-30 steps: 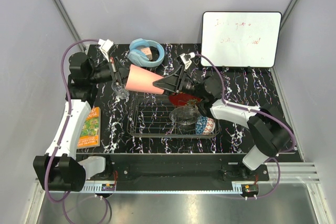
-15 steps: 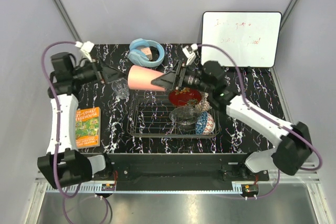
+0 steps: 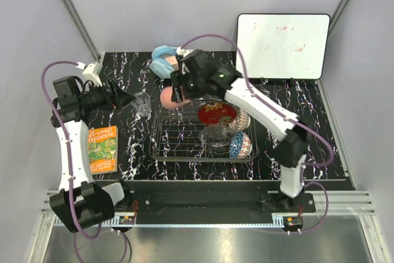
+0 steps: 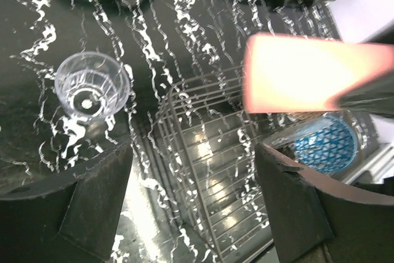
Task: Load the mixed dishes into the dish rack
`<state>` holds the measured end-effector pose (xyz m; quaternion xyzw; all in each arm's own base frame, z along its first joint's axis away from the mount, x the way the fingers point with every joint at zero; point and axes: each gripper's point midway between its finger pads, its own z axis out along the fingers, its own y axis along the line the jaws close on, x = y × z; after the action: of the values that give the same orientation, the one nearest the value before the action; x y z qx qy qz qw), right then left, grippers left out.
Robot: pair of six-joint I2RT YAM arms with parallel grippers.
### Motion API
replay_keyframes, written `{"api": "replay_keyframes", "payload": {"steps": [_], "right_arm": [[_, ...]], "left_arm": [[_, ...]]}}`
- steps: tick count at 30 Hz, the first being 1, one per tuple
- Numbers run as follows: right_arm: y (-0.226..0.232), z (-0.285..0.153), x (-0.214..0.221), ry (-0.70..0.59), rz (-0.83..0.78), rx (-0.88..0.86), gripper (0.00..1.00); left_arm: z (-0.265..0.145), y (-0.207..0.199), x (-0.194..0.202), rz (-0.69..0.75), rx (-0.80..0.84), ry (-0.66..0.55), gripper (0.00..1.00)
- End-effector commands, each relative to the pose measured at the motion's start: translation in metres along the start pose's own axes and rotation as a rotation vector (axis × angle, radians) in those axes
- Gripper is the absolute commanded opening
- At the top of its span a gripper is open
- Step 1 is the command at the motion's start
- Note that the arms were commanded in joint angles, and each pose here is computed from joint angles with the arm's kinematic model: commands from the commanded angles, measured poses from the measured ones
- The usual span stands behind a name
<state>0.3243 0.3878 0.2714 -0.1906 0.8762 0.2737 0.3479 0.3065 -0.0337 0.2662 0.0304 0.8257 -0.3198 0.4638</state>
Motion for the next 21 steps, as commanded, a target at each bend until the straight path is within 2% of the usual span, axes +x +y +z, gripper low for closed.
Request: {"api": "replay_keyframes", "payload": {"steps": [1,2,4,5,7,9,14,21], "right_arm": [[-0.036,0.011,0.024,0.169,-0.162,0.221,0.00],[-0.031,0.009,0.009,0.135,-0.176,0.224,0.00],[-0.037,0.027,0.028,0.229,-0.218,0.263,0.00],[-0.031,0.025,0.013,0.188,-0.228,0.264,0.00],[-0.032,0.042,0.034,0.267,-0.267,0.286,0.00],[-0.028,0.048,0.035,0.262,-0.283,0.280,0.00],[-0.030,0.064,0.065,0.350,-0.319,0.292,0.00],[-0.016,0.061,0.089,0.406,-0.381,0.288,0.00]], "left_arm": [[-0.006,0.004,-0.001,0.120,-0.045,-0.024,0.83],[-0.007,0.005,0.000,0.134,-0.050,-0.024,0.82],[-0.006,0.009,0.003,0.137,-0.063,-0.016,0.82],[-0.005,0.011,0.005,0.142,-0.064,-0.011,0.82],[-0.004,0.013,0.007,0.136,-0.067,-0.005,0.81],[-0.003,0.015,0.010,0.136,-0.070,0.002,0.81],[-0.001,0.021,0.014,0.146,-0.078,0.013,0.80],[0.009,0.038,0.023,0.122,-0.097,0.042,0.79]]}}
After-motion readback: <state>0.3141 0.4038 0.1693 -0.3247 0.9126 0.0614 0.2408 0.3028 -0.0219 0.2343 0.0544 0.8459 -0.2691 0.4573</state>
